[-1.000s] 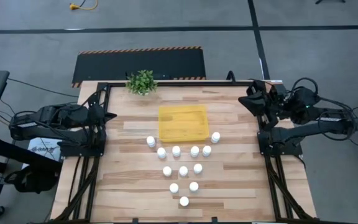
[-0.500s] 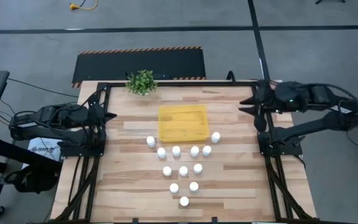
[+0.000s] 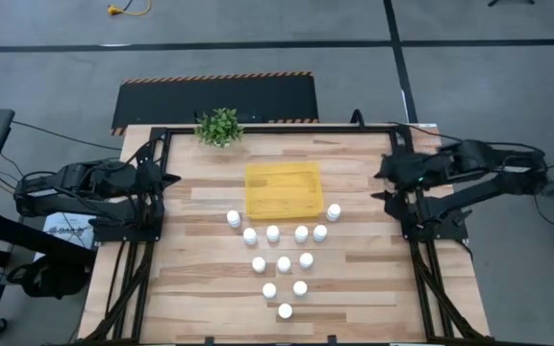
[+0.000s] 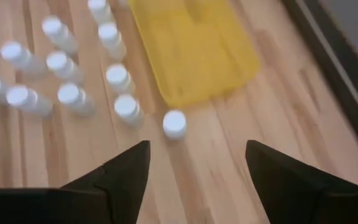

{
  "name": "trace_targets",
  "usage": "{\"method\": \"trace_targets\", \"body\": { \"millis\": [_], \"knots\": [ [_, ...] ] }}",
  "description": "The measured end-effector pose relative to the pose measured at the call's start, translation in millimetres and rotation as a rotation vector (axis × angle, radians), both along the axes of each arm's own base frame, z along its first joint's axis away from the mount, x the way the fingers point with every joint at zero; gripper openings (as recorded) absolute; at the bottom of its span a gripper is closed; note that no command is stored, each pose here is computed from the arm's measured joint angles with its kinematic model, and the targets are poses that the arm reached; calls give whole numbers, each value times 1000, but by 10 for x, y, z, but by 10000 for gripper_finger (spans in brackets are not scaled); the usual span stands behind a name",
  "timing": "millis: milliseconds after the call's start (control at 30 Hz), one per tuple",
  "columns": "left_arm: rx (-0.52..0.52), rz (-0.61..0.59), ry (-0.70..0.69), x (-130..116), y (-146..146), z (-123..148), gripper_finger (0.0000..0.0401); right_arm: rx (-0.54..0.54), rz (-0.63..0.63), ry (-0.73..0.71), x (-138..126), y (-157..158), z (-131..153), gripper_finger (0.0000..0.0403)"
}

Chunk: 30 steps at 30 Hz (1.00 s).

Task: Pick and place pill bottles into a basket
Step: Put the white medicine bottle into the yellow bin

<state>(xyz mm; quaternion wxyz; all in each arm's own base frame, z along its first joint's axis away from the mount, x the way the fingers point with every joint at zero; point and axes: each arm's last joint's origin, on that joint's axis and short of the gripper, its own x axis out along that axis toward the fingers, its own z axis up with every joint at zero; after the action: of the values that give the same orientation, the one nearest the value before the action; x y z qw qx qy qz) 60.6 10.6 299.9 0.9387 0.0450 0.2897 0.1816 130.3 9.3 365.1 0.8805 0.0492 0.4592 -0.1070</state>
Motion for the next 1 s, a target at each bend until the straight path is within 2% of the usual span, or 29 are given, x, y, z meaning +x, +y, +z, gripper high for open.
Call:
{"method": "trace_targets", "body": {
  "millis": [100, 467, 1000],
  "knots": [
    [0, 0, 0, 0, 0, 0, 0, -1, -5, 68, 70, 33, -183, 259],
    [0, 0, 0, -1, 0, 0, 0, -10, 35, 180, 403, 175, -745, 258],
    [0, 0, 0, -1, 0, 0, 0, -124, 222, 445, 877, 290, -1284, 258]
  ]
}}
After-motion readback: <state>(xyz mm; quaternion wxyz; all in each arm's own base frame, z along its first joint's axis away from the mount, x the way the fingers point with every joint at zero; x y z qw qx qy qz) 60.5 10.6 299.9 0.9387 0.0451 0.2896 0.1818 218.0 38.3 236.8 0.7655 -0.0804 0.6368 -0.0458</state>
